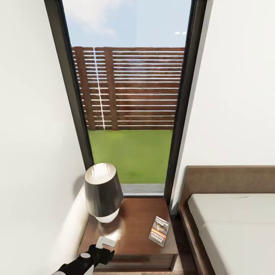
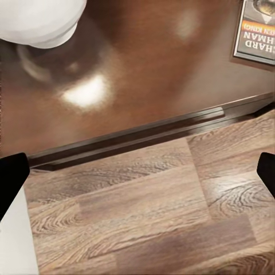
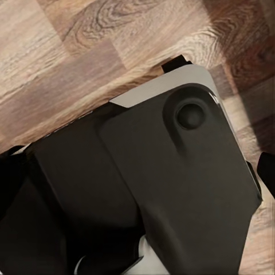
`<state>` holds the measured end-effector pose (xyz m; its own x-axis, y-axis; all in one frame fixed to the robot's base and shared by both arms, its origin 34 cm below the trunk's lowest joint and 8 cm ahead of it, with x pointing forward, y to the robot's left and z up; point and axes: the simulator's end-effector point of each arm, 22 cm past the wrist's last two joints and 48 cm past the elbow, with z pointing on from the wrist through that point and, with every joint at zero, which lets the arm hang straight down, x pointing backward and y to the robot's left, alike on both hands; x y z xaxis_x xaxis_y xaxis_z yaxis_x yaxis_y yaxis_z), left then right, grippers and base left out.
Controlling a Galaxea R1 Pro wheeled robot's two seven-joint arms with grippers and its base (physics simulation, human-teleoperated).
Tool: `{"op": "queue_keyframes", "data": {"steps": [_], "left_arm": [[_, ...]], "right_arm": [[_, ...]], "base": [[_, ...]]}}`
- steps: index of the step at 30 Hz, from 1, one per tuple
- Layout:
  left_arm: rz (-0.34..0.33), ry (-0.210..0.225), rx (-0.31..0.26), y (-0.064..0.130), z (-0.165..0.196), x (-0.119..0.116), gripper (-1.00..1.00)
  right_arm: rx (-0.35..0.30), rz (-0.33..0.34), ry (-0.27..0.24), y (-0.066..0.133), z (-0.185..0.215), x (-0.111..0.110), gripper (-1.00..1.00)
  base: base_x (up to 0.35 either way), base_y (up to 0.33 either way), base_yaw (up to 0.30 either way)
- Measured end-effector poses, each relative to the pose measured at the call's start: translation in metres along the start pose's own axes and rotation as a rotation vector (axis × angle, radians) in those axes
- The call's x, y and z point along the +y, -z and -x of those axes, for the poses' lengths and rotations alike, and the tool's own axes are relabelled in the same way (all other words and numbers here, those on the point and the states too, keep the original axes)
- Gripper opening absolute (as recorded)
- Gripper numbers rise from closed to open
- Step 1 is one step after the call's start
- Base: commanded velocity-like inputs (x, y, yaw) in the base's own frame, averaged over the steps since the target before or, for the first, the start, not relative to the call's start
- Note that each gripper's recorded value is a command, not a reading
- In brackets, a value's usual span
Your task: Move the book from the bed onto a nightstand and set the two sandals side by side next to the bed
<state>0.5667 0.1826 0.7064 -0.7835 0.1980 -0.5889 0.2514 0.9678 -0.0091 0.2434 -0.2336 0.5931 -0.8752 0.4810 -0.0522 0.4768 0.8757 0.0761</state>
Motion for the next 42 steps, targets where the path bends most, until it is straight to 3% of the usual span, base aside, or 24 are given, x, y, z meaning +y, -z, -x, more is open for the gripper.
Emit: {"op": "queue_keyframes", "data": {"steps": [26,33,42], "left_arm": [[0.005,0.006,0.031,0.024,-0.018,-0.006,1.00],[0.035,0.025,0.113,0.040,-0.087,-0.011,1.00],[0.040,0.045,0.177,0.059,-0.157,-0.024,1.00]], "right_arm": [[0.001,-0.004,0.000,0.021,-0.008,-0.005,1.00],[0.002,-0.004,0.000,0.026,-0.010,-0.007,1.00],[0.002,-0.004,0.000,0.028,-0.011,-0.007,1.00]], "base": [[0.000,0.000,0.000],[0.000,0.000,0.000],[0.000,0.000,0.000]]}}
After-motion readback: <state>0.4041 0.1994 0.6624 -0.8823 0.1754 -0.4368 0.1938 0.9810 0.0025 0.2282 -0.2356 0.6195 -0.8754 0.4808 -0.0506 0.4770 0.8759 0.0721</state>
